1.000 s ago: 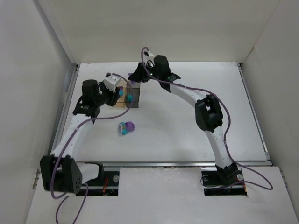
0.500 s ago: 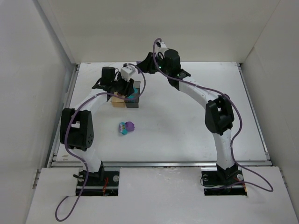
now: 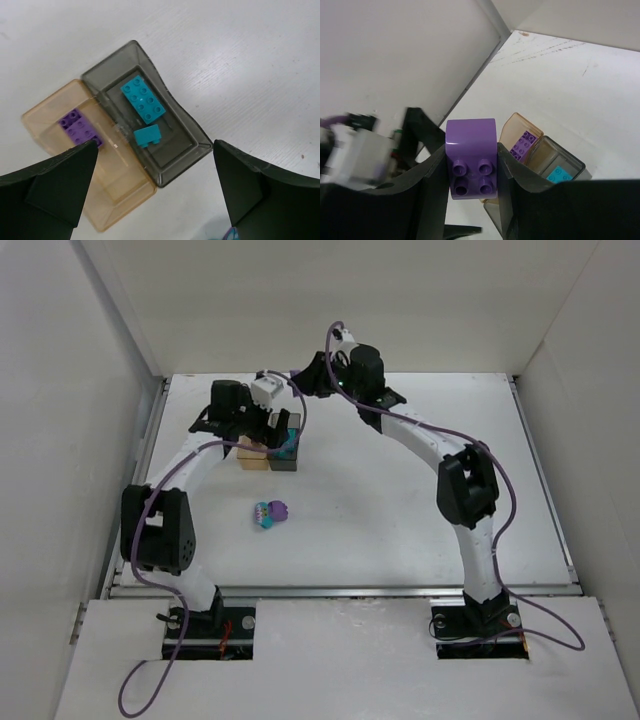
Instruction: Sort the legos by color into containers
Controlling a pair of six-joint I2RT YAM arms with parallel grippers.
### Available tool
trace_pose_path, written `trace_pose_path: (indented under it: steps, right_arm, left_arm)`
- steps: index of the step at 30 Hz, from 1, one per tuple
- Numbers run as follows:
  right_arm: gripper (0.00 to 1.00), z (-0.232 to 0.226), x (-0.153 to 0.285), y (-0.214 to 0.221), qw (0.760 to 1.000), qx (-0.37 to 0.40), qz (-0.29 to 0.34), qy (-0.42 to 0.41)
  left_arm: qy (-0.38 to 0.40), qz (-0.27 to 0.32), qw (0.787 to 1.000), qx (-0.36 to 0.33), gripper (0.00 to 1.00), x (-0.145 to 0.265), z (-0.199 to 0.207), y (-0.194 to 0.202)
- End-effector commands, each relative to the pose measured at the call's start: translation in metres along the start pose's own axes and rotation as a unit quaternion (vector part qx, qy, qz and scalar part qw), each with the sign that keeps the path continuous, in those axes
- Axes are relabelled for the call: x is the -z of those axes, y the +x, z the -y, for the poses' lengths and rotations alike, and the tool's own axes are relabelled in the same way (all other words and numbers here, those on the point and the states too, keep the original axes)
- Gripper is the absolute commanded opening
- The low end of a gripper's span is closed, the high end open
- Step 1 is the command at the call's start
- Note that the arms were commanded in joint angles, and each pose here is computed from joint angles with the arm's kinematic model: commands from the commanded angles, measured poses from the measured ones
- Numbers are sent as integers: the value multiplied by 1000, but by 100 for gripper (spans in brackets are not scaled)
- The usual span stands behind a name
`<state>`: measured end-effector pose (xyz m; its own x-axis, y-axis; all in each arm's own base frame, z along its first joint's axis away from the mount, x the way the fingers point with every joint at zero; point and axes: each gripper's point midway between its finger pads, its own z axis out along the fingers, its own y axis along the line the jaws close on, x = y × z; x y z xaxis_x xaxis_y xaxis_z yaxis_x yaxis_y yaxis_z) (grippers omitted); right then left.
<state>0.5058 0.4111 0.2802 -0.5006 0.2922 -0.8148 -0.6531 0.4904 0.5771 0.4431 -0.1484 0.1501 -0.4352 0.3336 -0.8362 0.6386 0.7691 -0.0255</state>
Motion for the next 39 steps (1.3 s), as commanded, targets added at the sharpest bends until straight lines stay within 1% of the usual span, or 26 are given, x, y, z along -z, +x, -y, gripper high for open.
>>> trace_pose_path:
  steps: [1, 2, 4, 5, 6, 7, 8, 9, 11, 12, 14, 15, 17, 18, 20, 21, 22, 24, 26, 28, 31, 32, 34, 35, 38, 39]
  right_arm:
    - [0, -26, -12, -6, 999, 3, 18, -32]
    - [0, -27, -17, -1, 999, -5, 17, -30]
    - [0, -43, -30, 10, 999, -22, 20, -29]
    - [0, -41, -39, 24, 998, -51, 13, -23]
    - [0, -44, -46, 31, 997, -68, 14, -20]
    - [1, -62, -54, 38, 996, -84, 10, -35]
    - [1, -55, -65, 57, 992, -121, 0, -27]
    - [1, -58, -70, 64, 990, -134, -5, -31]
    - [3, -66, -79, 78, 987, -157, -14, -37]
    - [6, -64, -83, 83, 984, -175, -9, -24]
    - [13, -60, -87, 90, 984, -176, -4, -10]
    - [20, -54, -89, 94, 984, -177, -2, -2]
    - [26, -52, -92, 100, 983, -183, 0, 6]
    - [33, -52, -92, 100, 983, -183, 0, 6]
    - [41, -48, -93, 106, 983, -184, -3, 10]
    - [45, -43, -93, 109, 983, -185, -2, 19]
    - [54, -41, -91, 112, 982, -186, -6, 22]
    - [62, -37, -89, 110, 982, -187, 3, 36]
    - [100, -38, -87, 105, 983, -181, 7, 38]
    - [100, -43, -86, 101, 984, -176, 7, 32]
    - [100, -53, -85, 89, 988, -154, 13, 17]
    - [100, -54, -84, 90, 989, -146, 10, 13]
    - [100, -70, -78, 65, 995, -98, 28, -3]
    - [100, -83, -70, 44, 997, -54, 44, -14]
    - [100, -96, -49, 11, 997, 34, 66, -18]
    - [100, -84, -40, 23, 997, 60, 52, 1]
  left_arm:
    - [-60, 86, 994, 9, 100, 64, -17, -63]
    - [-95, 94, 991, 31, 100, 88, -27, -60]
    - [-146, 105, 983, 35, 100, 111, -36, -54]
    - [-212, 121, 969, 34, 100, 140, -49, -57]
    - [-237, 101, 965, 44, 100, 141, -51, -30]
    - [-266, 107, 957, 50, 100, 150, -56, -25]
    - [-288, 105, 950, 58, 100, 156, -59, -16]
    - [-322, 93, 940, 66, 100, 167, -64, 2]
    - [-336, 88, 935, 69, 100, 171, -65, 11]
    - [-340, 81, 934, 71, 100, 173, -64, 16]
    - [-338, 73, 935, 78, 100, 172, -63, 21]
    - [-339, 79, 934, 77, 100, 175, -62, 18]
    - [-339, 79, 934, 77, 100, 176, -60, 20]
    - [-345, 81, 932, 77, 100, 178, -61, 22]
    - [-347, 84, 932, 67, 100, 182, -60, 19]
    - [-341, 84, 934, 62, 100, 181, -59, 18]
    - [-335, 90, 936, 55, 100, 182, -56, 15]
    - [-315, 102, 943, 34, 100, 183, -48, 9]
    - [-292, 124, 948, 14, 100, 184, -39, 0]
    - [-270, 121, 955, -4, 100, 178, -31, 5]
    - [-224, 137, 964, -30, 100, 174, -14, -1]
    - [-204, 124, 970, -48, 100, 171, -8, 4]
    - [-135, 121, 979, -92, 100, 164, 15, 2]
    - [-86, 105, 982, -129, 100, 160, 29, 7]
    - [-48, 64, 987, -138, 100, 154, 37, 21]
    - [-38, 42, 991, -125, 98, 153, 39, 29]
